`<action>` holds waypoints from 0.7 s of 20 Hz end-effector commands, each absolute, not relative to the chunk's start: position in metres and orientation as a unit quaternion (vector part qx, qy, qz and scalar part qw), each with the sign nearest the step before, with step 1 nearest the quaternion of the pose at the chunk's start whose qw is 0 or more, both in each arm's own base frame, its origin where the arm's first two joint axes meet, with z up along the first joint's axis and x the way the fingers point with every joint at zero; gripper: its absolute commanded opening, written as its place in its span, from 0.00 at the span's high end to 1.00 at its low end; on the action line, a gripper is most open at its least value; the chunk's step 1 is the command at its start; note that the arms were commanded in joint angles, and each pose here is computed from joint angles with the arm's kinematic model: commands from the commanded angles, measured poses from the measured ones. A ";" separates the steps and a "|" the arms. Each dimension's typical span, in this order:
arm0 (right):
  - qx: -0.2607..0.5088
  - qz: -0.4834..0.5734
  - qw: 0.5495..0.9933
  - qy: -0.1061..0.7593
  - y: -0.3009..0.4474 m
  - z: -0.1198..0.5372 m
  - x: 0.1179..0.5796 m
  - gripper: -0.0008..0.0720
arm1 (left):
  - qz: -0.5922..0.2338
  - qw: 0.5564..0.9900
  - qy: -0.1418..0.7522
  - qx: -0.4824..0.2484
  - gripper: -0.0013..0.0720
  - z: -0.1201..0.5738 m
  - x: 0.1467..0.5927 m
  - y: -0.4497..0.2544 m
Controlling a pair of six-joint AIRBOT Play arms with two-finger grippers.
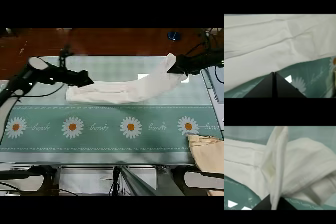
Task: Fold the shirts.
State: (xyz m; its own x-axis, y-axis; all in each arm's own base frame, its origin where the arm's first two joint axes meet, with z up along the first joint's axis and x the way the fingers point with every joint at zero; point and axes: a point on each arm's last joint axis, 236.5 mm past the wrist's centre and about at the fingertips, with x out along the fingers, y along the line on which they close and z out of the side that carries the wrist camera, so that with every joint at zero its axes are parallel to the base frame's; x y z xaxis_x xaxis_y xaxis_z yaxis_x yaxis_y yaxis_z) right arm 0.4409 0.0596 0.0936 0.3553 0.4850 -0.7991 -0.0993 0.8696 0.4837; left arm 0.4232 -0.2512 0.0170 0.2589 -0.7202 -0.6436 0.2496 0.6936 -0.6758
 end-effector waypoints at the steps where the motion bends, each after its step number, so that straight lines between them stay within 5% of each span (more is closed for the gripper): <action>1: 0.166 0.182 0.810 0.532 0.060 0.121 0.421 0.97 | -0.353 0.727 0.533 -0.249 0.94 0.005 0.395 -0.329; 14: 0.151 0.181 0.812 0.534 0.065 0.141 0.399 0.97 | -0.365 0.634 0.595 -0.333 0.94 -0.041 0.345 -0.434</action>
